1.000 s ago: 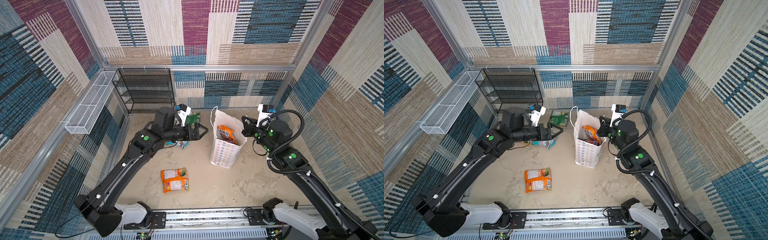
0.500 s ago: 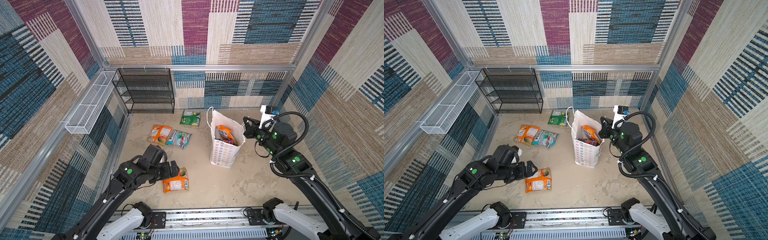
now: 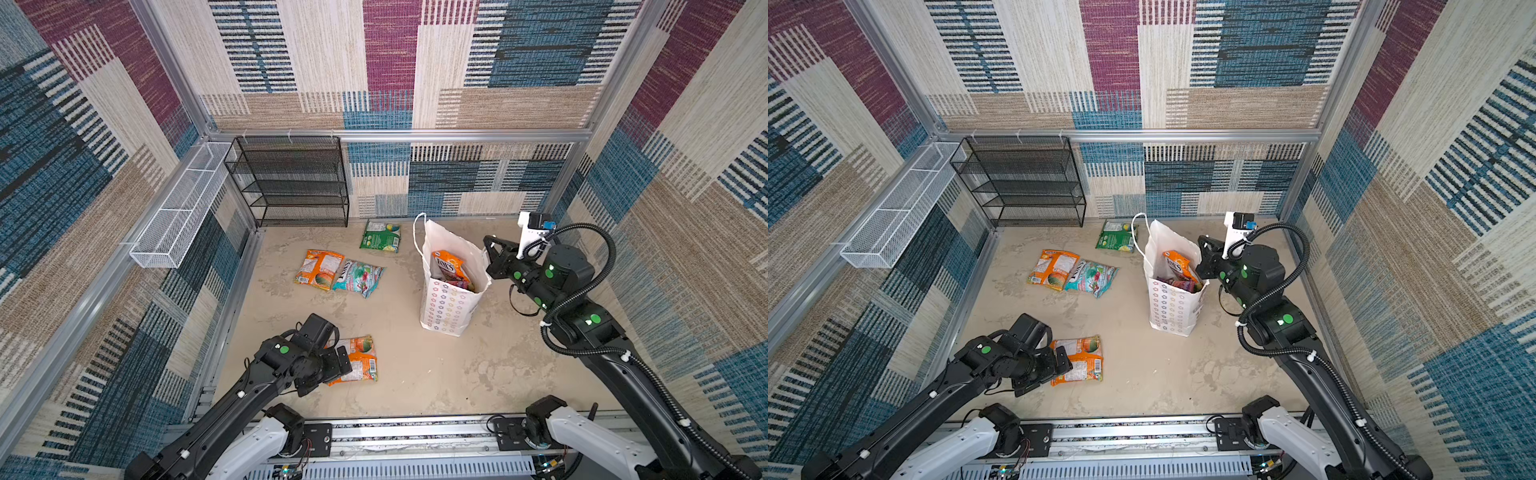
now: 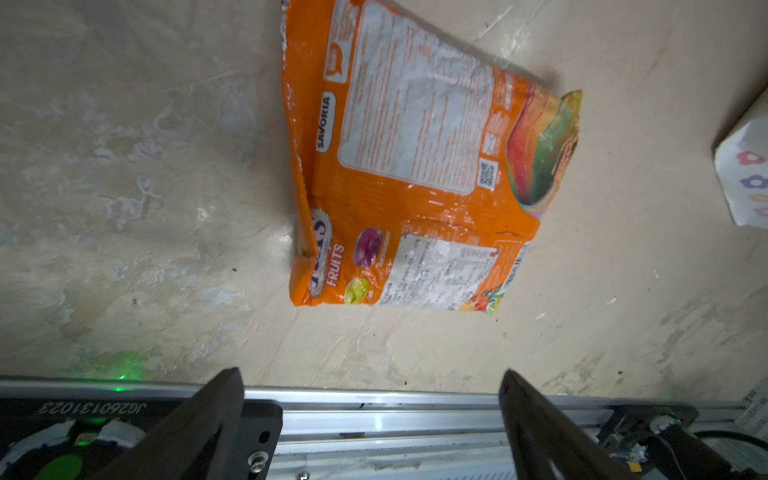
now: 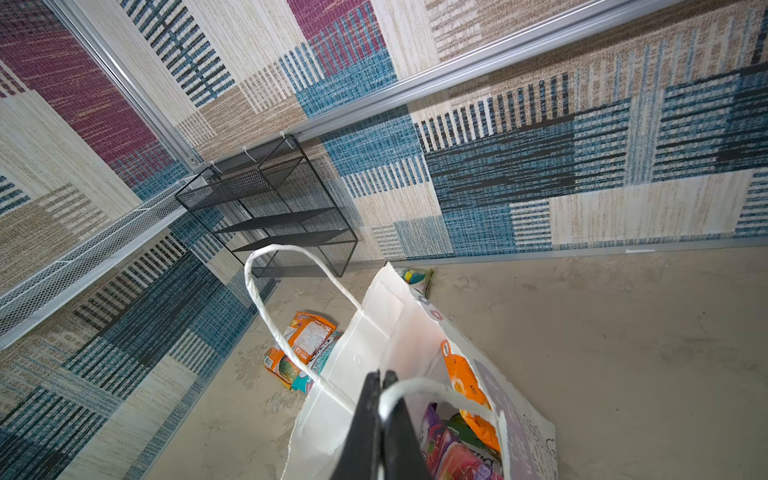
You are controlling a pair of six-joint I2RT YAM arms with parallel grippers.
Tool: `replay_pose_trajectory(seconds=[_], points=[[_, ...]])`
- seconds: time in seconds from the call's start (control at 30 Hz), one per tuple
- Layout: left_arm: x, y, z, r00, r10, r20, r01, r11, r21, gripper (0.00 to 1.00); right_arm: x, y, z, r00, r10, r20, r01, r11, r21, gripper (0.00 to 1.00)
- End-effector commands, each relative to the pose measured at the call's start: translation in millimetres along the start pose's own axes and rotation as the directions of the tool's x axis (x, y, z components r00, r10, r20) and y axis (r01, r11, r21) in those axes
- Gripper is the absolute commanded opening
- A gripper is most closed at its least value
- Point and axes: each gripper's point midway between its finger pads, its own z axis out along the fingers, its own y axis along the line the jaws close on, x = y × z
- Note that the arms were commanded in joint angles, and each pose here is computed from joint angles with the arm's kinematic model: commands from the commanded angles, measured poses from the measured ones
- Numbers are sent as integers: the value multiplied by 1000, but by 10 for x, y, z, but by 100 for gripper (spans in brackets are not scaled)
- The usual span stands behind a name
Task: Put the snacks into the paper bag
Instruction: 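Lower the left gripper onto the orange Fox's Fruits packet nearest the robot and grasp it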
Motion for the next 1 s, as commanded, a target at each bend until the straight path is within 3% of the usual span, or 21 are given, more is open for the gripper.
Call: replay_pose_trajectory(seconds=[0.0, 0.53, 0.97], points=[[-131, -142, 52, 1000, 21, 21, -23, 997, 67, 100, -97, 92, -12, 1000, -3, 24, 4, 999, -40, 0], [-285, -84, 416, 999, -41, 5, 40, 992, 122, 99, -75, 122, -1, 999, -3, -41, 2, 999, -35, 0], [-307, -40, 520, 998, -51, 47, 43, 989, 145, 85, 1, 46, -113, 996, 45, -82, -45, 999, 13, 0]])
